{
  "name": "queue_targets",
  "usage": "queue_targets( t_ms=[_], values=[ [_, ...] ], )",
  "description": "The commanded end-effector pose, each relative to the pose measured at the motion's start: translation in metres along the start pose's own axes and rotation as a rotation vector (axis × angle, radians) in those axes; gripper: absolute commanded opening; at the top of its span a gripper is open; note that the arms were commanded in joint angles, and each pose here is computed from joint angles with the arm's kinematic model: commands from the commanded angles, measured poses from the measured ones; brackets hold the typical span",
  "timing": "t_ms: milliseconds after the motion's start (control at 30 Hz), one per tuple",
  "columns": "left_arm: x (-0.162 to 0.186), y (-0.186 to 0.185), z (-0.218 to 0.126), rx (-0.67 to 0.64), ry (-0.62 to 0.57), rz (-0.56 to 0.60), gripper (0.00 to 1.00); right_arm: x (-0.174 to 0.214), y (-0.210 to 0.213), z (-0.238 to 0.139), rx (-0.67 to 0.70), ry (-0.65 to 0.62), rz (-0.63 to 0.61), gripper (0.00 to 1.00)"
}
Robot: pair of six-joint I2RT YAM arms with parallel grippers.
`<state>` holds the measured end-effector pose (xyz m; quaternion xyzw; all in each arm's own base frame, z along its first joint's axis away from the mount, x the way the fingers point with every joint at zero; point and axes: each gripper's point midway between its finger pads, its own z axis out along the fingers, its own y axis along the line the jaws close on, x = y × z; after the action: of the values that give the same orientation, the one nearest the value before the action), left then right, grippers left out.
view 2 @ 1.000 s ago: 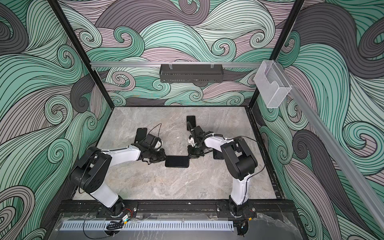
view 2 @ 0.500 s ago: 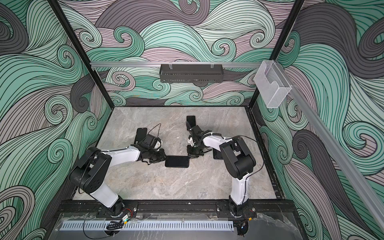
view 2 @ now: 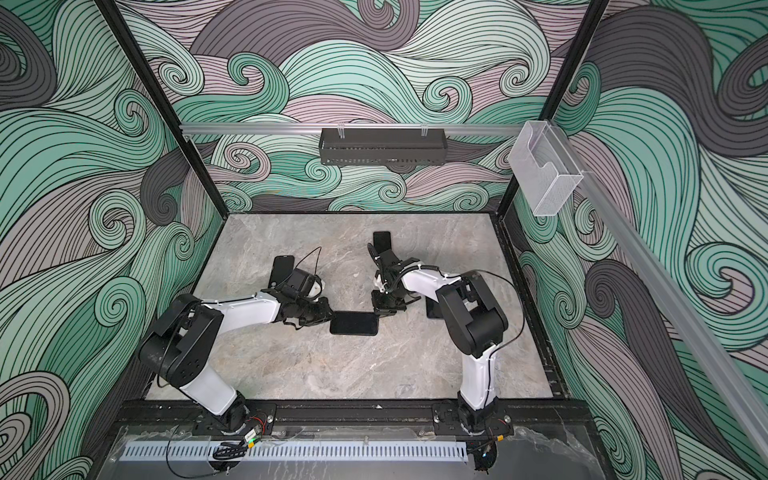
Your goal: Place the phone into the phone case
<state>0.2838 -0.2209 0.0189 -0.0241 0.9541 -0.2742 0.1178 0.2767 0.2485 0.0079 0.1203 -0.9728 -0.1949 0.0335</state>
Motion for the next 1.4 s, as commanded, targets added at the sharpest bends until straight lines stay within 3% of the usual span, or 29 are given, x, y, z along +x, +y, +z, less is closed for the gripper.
queue_targets(
  t_ms=[0, 1367],
  values=[
    [0.020, 0.009, 0.011, -0.016, 0.061, -0.008, 0.17, 0.069, -0.064, 0.119, 0.256, 0.224, -0.020, 0.08],
    [0.024, 0.021, 0.010, -0.072, 0.064, -0.033, 0.17, 0.083, -0.075, 0.130, 0.348, 0.274, -0.037, 0.09]
  ],
)
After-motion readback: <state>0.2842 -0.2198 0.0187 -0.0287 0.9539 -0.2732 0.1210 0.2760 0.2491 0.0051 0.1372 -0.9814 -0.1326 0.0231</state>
